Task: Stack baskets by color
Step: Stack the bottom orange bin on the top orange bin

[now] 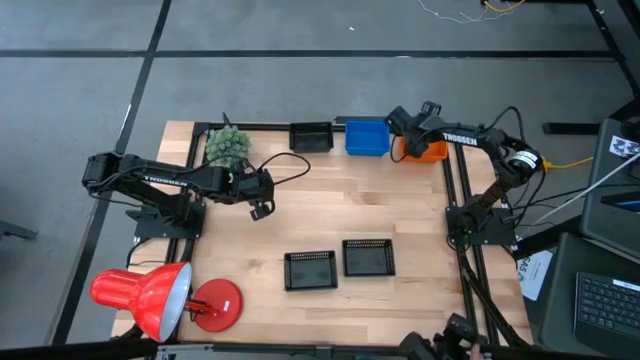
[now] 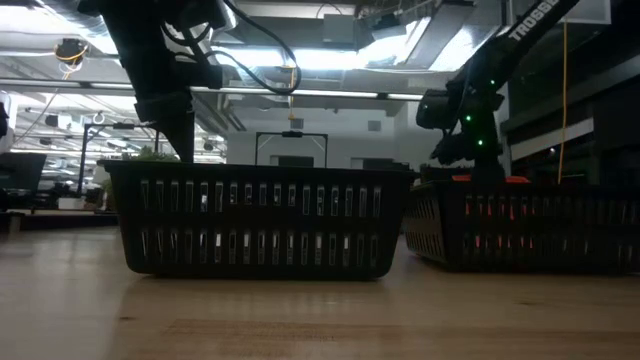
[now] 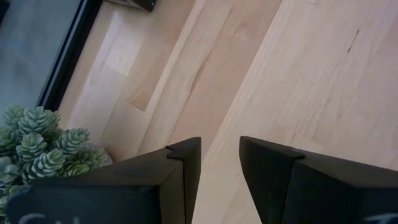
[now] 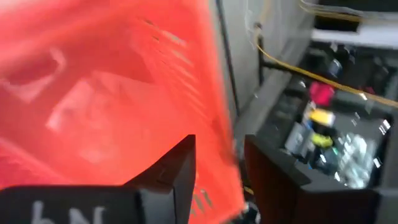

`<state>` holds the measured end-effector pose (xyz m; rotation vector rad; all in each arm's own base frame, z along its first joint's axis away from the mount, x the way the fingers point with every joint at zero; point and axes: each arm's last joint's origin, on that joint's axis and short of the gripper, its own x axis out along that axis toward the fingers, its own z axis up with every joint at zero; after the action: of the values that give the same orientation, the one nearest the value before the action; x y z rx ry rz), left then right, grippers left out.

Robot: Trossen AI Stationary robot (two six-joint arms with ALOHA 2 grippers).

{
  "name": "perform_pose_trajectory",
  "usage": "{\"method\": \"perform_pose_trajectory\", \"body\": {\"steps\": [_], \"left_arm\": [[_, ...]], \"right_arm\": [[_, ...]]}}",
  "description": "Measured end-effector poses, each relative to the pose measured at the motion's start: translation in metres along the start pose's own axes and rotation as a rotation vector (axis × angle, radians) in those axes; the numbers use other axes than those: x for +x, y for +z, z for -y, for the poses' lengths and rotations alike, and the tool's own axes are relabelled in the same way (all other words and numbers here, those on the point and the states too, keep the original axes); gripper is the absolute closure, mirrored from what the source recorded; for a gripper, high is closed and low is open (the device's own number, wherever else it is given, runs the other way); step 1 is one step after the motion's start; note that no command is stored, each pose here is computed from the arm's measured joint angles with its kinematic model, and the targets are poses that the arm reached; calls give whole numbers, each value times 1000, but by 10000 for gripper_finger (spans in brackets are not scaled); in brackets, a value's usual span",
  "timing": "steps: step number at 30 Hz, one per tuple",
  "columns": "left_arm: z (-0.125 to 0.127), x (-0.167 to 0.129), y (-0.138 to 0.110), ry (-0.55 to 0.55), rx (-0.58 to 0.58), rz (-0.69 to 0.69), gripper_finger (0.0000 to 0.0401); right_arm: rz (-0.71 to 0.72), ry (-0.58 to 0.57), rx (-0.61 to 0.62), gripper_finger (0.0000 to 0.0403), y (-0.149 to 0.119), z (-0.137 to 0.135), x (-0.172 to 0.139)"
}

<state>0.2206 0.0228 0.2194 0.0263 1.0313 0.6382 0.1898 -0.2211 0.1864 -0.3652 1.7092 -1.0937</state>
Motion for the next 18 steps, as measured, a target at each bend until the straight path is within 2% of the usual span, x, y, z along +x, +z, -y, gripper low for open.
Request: {"method": "perform_pose_trajectory", "body": {"steps": [7,12,18], "left_arm": [[0,0,0,0,-1,0,299],[0,0,0,-2,-2,4,299],[0,0,1,-2,-3,5,299]], "right_arm": [[51,78,-33,265,2,0,4],[137,243,-37,265,4,-2,5],[107,181,-5,266,3,3,7]]}}
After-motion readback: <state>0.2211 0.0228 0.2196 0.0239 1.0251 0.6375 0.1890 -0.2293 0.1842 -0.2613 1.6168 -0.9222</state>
